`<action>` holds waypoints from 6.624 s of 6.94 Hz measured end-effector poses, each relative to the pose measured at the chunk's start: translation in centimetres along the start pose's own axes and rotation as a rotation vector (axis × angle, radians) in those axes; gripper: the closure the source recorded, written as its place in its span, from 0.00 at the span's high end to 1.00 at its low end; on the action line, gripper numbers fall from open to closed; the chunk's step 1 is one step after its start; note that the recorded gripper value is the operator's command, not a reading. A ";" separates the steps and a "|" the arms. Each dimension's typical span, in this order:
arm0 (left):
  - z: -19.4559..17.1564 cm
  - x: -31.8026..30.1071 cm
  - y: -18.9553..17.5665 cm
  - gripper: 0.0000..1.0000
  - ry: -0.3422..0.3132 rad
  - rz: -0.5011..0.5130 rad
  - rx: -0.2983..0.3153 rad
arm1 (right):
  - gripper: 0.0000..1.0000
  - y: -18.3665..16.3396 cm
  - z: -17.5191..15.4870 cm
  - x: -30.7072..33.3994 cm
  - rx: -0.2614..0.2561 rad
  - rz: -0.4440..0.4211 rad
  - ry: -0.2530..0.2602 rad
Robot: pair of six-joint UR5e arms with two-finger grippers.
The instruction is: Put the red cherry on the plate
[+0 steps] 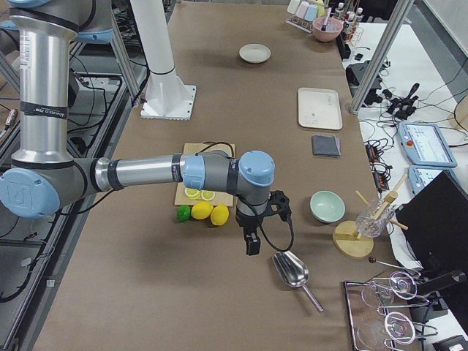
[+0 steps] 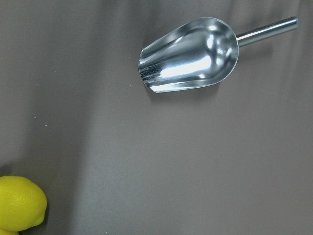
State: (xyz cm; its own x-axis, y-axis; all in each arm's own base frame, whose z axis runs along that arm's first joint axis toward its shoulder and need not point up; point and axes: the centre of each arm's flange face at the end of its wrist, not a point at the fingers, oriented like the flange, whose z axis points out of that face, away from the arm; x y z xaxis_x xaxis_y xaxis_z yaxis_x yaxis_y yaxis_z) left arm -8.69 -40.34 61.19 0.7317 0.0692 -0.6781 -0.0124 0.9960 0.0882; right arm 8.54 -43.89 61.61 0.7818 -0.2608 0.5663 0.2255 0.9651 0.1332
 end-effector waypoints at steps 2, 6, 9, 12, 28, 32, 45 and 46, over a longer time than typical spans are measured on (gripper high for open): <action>0.1 -0.1 0.1 0.98 -0.002 -0.002 -0.002 | 1.00 0.0 -0.2 -0.1 0.004 -0.007 0.001; -0.1 -0.4 0.2 0.98 -0.002 -0.007 0.003 | 1.00 -0.4 -1.8 -1.2 0.035 -0.040 0.014; -3.3 1.5 -0.9 0.98 -0.009 0.068 0.112 | 1.00 -1.9 -6.7 -3.5 0.146 -0.098 0.059; -4.8 1.1 -3.5 0.98 -0.034 0.204 0.295 | 1.00 -2.7 -9.5 -4.3 0.290 -0.113 0.063; 22.6 22.4 -4.2 0.24 0.324 -0.044 0.128 | 1.00 -6.9 -1.1 -17.6 0.262 0.194 -0.136; 22.7 23.5 -3.8 0.00 0.359 -0.035 0.144 | 1.00 -6.9 -1.1 -17.6 0.263 0.194 -0.135; 19.0 64.8 -7.5 0.94 0.438 -0.238 0.167 | 1.00 -6.9 -1.4 -17.9 0.266 0.193 -0.143; 19.0 65.5 -7.4 0.98 0.427 -0.237 0.164 | 1.00 -6.9 -1.4 -18.0 0.266 0.203 -0.146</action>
State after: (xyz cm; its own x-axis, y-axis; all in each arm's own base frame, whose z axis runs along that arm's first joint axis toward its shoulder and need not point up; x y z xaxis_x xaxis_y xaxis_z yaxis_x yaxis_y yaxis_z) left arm 52.26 -44.20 30.04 0.3571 -0.1066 -0.9280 0.2522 0.9676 -0.0141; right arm -6.25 -45.94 49.32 0.6997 -0.0754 0.7104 -0.1000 0.9743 0.2019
